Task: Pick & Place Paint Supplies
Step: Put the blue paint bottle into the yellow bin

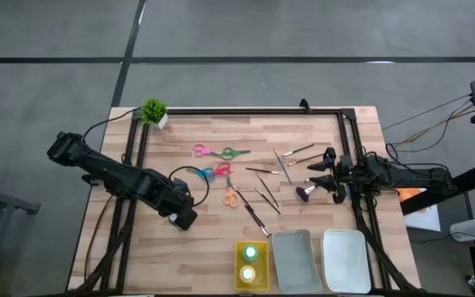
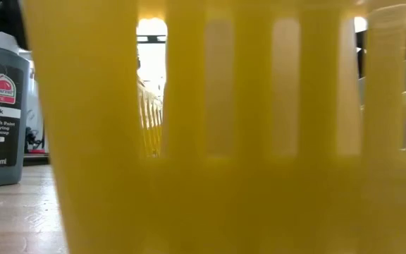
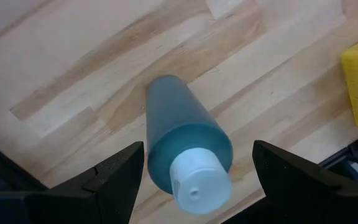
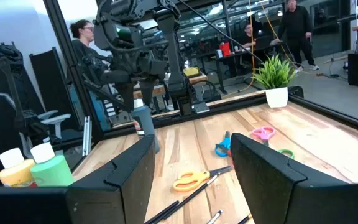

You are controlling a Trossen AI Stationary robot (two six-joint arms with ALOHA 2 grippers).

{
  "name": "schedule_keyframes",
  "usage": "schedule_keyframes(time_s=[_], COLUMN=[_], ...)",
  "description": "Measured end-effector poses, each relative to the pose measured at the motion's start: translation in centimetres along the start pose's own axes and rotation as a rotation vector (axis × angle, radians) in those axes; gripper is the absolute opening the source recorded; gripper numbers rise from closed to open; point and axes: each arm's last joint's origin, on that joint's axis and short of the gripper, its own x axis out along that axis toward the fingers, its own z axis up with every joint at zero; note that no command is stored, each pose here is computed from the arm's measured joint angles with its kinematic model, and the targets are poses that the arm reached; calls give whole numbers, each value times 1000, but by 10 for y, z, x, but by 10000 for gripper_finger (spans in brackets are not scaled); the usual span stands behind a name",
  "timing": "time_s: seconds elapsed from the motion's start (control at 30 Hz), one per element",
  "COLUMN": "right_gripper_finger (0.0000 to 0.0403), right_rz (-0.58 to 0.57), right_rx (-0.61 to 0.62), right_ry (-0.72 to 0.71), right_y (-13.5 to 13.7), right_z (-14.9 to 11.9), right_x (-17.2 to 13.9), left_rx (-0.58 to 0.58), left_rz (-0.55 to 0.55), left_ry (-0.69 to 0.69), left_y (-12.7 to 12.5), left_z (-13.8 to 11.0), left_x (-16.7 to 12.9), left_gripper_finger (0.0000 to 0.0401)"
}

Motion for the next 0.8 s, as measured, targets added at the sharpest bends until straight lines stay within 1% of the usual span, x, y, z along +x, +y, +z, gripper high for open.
schedule_keyframes(time_s=[0.13,0.37,0.63,0.73,0.8], right_gripper_finger=[207,207,207,207,207], right_rz=[0,0,0,0,0], right_rx=[0,0,0,0,0], right_ry=[0,0,0,0,0], right_y=[0,0,0,0,0], right_z=[0,0,0,0,0], right_x=[0,0,0,0,0], left_rx=[-4,-17,-5,4,6], left_rz=[-4,10,-13,-21,-24], left_ry=[41,59,58,57,56], left_y=[2,7,6,6,5], left_z=[-1,-1,0,0,0], left_x=[10,24,28,28,28], left_gripper_finger=[304,304,300,293,279])
